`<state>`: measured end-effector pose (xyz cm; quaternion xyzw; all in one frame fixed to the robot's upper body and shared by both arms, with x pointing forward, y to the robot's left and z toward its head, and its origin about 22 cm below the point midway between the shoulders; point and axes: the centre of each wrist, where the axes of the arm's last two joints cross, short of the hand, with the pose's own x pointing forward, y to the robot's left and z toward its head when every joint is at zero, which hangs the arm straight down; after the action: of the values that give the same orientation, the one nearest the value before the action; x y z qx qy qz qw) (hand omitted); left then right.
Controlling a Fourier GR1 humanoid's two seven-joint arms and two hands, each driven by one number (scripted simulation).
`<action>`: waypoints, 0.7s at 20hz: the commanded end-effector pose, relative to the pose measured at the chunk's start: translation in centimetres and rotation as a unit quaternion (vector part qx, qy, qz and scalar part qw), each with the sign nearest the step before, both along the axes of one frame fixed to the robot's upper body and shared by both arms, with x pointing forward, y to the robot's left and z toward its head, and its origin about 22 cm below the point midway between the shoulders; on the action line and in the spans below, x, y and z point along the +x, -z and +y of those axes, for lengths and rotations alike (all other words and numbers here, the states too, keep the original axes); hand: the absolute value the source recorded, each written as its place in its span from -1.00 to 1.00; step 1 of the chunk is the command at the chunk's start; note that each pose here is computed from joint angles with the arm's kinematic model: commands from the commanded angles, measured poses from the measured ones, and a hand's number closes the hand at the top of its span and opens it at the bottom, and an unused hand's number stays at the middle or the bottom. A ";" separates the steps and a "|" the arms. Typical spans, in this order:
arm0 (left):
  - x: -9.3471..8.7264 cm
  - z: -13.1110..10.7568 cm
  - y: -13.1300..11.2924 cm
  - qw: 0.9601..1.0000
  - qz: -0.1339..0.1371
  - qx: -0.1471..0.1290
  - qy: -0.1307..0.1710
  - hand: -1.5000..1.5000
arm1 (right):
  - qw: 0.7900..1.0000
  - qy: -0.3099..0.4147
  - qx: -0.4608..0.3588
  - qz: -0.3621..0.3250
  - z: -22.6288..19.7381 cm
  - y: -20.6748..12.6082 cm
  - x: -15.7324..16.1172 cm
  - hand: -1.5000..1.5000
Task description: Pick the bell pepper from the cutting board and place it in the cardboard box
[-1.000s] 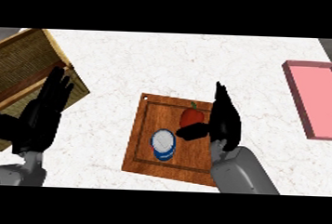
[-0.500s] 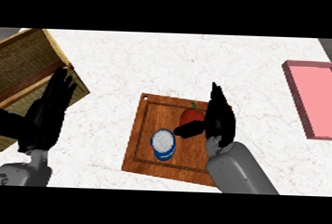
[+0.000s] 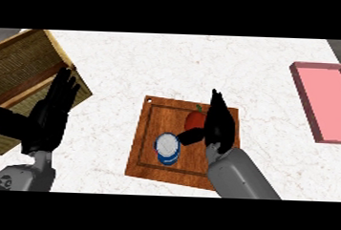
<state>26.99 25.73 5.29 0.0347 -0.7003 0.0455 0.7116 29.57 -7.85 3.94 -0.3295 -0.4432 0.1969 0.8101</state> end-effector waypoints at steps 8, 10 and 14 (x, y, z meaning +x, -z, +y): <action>-0.5 -0.7 -1.9 1.000 0.000 -0.003 -0.002 0.00 | 0.999 0.002 -0.051 -0.006 -0.3 0.7 1.7 1.00; -1.7 0.4 -0.6 1.000 0.003 -0.001 -0.002 0.00 | 0.997 0.001 -0.071 -0.005 1.0 0.1 -0.5 1.00; -1.1 0.1 2.5 1.000 0.002 -0.010 0.005 0.00 | 0.996 0.014 -0.082 -0.027 0.6 0.7 0.7 1.00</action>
<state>26.33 25.58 5.25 0.0300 -0.6979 0.0477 0.7140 29.93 -7.06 3.35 -0.3815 -0.4628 0.2308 0.7662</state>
